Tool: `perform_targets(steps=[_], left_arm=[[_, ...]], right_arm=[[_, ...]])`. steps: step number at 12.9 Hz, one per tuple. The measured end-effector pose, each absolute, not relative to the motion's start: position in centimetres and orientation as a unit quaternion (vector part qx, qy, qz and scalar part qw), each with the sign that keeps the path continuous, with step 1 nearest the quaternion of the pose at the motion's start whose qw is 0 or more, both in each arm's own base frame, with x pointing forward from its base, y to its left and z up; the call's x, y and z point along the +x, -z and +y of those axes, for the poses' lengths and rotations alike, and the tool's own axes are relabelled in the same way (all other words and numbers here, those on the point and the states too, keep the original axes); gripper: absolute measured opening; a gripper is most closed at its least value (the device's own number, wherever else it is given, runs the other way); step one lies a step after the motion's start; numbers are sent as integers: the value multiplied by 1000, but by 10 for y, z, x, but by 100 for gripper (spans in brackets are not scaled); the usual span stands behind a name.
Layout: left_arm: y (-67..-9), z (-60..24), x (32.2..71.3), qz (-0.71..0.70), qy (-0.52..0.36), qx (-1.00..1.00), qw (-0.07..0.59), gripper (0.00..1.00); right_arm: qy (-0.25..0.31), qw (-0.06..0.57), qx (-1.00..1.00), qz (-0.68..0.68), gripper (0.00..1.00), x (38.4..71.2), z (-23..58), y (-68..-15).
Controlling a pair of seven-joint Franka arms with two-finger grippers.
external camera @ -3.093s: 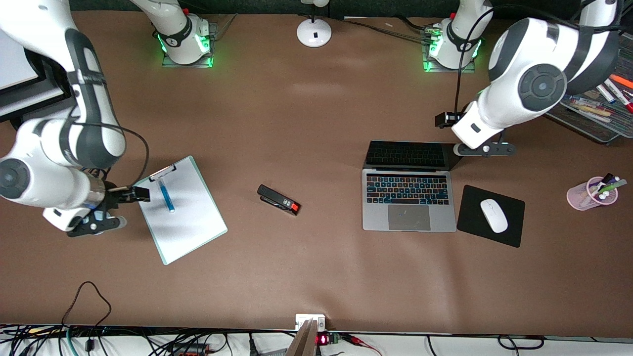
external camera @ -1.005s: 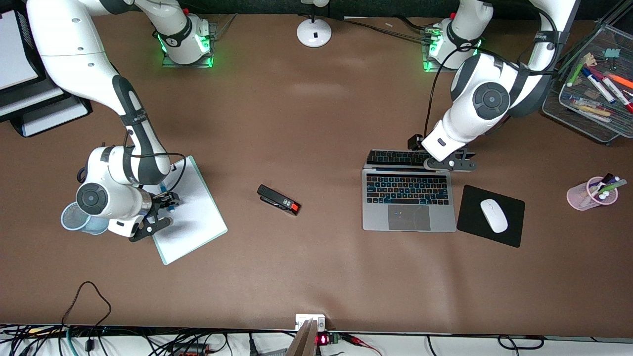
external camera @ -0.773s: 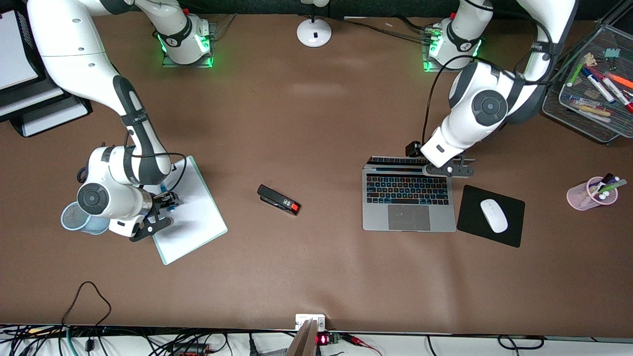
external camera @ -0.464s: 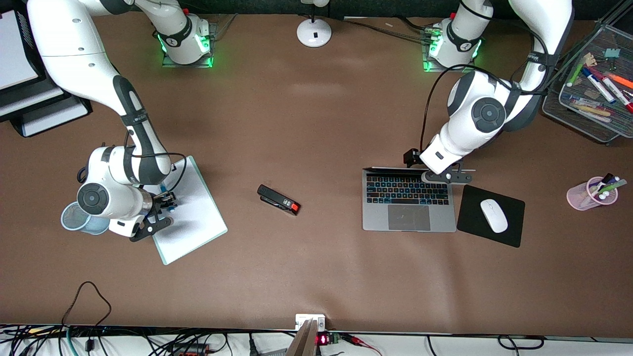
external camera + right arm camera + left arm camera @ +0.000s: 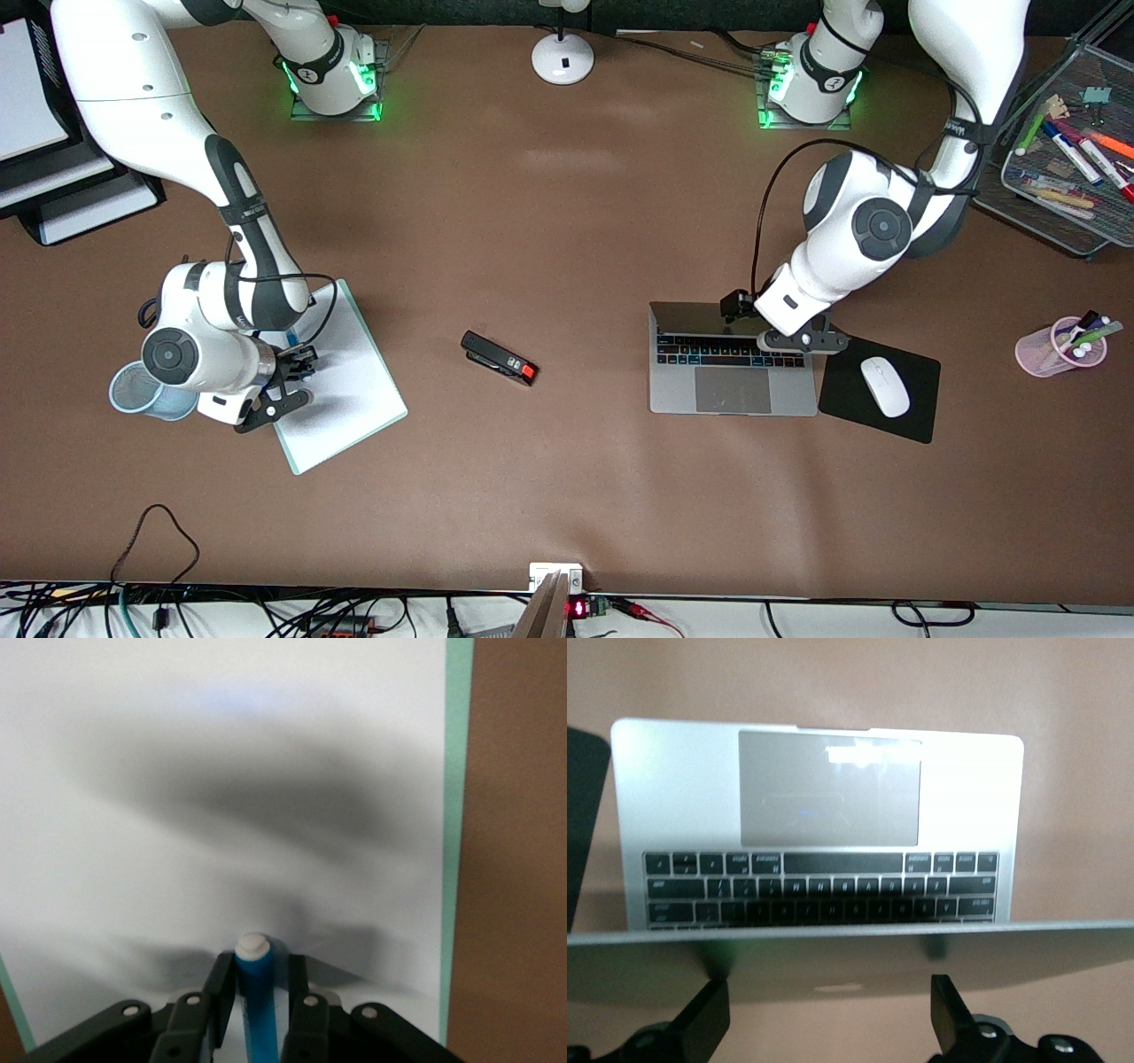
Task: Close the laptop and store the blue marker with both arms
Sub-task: 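Push the laptop lid shut with the left gripper while the right gripper lifts the marker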
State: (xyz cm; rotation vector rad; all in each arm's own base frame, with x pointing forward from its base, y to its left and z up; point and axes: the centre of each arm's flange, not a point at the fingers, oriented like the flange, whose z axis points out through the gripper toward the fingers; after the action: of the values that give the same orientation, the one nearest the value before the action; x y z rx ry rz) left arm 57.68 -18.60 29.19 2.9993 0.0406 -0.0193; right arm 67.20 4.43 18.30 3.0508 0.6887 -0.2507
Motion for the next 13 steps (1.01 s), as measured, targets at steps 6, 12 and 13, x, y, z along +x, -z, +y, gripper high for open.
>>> perform_targets(steps=[6,12,13], left_arm=[[-254,-178,589,29,-9,996,85,100],[-224,-174,595,41,-27,994,97,100],[-218,-173,596,43,-27,994,98,100]], right_arm=[[80,3,973,218,18,671,53,-183],[67,5,974,217,18,678,51,-197],[60,6,974,217,18,682,51,-206]])
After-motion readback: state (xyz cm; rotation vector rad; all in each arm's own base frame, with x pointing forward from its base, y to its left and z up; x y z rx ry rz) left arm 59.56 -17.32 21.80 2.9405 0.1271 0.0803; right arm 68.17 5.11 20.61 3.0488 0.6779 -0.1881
